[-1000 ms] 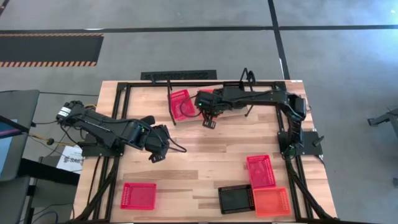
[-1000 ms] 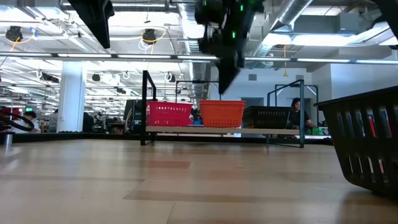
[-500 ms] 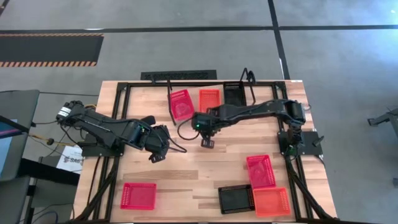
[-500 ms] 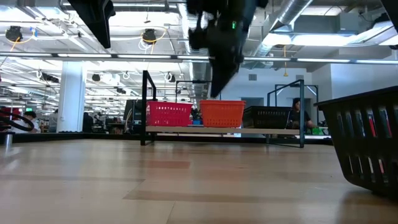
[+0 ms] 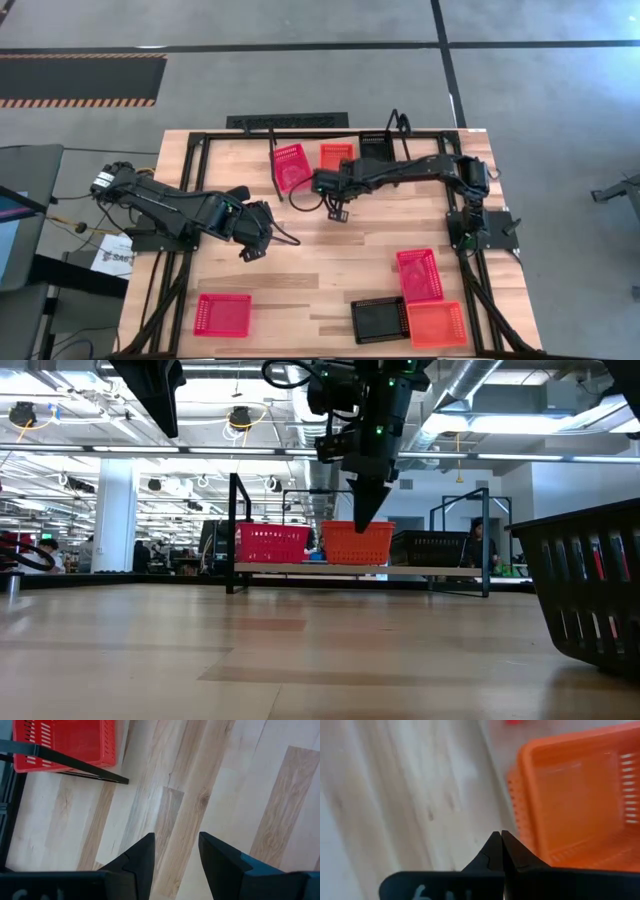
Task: Stack baskets on shelf by color
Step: Adjust the bin on the shelf
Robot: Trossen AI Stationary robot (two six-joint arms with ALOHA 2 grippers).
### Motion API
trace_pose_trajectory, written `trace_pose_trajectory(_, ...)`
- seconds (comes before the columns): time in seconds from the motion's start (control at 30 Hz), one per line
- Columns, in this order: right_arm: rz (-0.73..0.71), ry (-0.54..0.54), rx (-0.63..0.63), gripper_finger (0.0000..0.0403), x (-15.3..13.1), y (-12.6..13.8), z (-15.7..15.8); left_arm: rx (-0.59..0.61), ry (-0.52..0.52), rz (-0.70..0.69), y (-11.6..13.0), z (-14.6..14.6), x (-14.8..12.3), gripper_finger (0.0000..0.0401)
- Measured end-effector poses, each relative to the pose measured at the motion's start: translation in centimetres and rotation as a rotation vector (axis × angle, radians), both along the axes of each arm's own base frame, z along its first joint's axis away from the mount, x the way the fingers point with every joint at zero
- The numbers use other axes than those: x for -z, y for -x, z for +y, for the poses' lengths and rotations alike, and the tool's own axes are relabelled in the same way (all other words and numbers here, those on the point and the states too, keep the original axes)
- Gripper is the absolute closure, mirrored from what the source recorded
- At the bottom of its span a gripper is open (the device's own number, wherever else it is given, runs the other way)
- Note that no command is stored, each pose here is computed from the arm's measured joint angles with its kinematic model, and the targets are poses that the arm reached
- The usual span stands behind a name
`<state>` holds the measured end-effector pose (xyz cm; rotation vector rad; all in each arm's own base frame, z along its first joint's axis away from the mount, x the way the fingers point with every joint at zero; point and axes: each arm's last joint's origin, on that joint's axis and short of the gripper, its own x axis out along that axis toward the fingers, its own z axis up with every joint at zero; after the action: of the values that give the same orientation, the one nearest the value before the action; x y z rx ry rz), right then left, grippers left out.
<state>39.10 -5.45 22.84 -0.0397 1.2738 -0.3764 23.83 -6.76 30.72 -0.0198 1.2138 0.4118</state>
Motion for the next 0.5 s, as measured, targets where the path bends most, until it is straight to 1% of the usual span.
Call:
trace_pose_trajectory(0.1,0.013,0.028,-0.001,0.0403,0.0,0.1,-0.6,0.000,0.000,0.000,0.0,0.0,0.0,0.0260)
trace_pose_trajectory(0.37,0.046,0.037,-0.003,0.0403,0.0,0.5,-1.6,0.000,0.000,0.001,0.0,0.0,0.0,0.0260)
trace_pose_trajectory(0.5,0.057,0.033,0.001,0.0403,0.1,0.6,-1.5,0.000,0.000,0.001,0.0,0.0,0.0,0.0260)
